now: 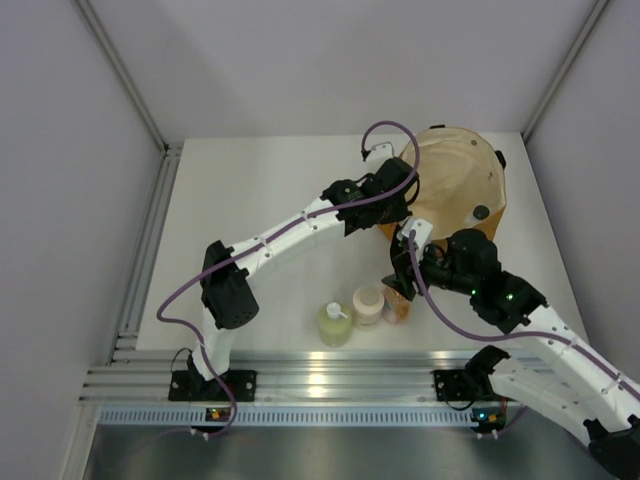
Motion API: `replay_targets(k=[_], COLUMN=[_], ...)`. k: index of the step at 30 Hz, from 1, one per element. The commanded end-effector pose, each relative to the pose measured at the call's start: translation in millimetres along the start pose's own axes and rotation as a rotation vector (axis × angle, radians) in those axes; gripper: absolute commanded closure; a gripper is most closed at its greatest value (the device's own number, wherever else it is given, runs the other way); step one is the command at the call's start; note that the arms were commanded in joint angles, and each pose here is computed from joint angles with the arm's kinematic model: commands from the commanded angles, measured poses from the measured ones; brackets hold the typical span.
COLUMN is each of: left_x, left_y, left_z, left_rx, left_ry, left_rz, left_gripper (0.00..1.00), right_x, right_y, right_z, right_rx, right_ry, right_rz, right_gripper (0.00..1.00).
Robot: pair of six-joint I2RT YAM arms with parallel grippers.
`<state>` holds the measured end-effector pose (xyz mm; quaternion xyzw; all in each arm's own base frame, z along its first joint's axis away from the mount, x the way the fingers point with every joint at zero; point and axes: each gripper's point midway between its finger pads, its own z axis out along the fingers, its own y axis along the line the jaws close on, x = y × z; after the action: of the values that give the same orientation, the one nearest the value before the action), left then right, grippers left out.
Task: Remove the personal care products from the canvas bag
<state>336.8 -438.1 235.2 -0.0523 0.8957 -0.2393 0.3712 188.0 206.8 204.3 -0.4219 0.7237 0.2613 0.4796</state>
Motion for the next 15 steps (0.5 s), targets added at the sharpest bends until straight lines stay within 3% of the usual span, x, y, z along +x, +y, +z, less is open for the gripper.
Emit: replay_targets(k=[1, 6, 11, 15], left_x=[-23, -22, -24, -21], left_y=[-18, -22, -24, -27], left_z=[-14, -14, -15, -15], left_rx=[0.064, 0.074, 0.081, 0.090], left_ry=[-0.061, -0.053, -0.056, -0.043], left_rz=[-0.024, -0.024, -0.037, -0.055], left_gripper=[1.00, 1.00, 1.00, 1.00], right_x=[-58, -82, -118, -148], right_y=[1, -4, -20, -76], right_z=[-7, -21, -46, -71], right_rx=[-0.007, 0.026, 0.107, 0.395], right_ry=[-0.137, -0.161, -0.245, -0.298], right_rz=[-0.032, -0.032, 0.035, 0.203], right_gripper=[0.44, 0.29, 0.24, 0.21])
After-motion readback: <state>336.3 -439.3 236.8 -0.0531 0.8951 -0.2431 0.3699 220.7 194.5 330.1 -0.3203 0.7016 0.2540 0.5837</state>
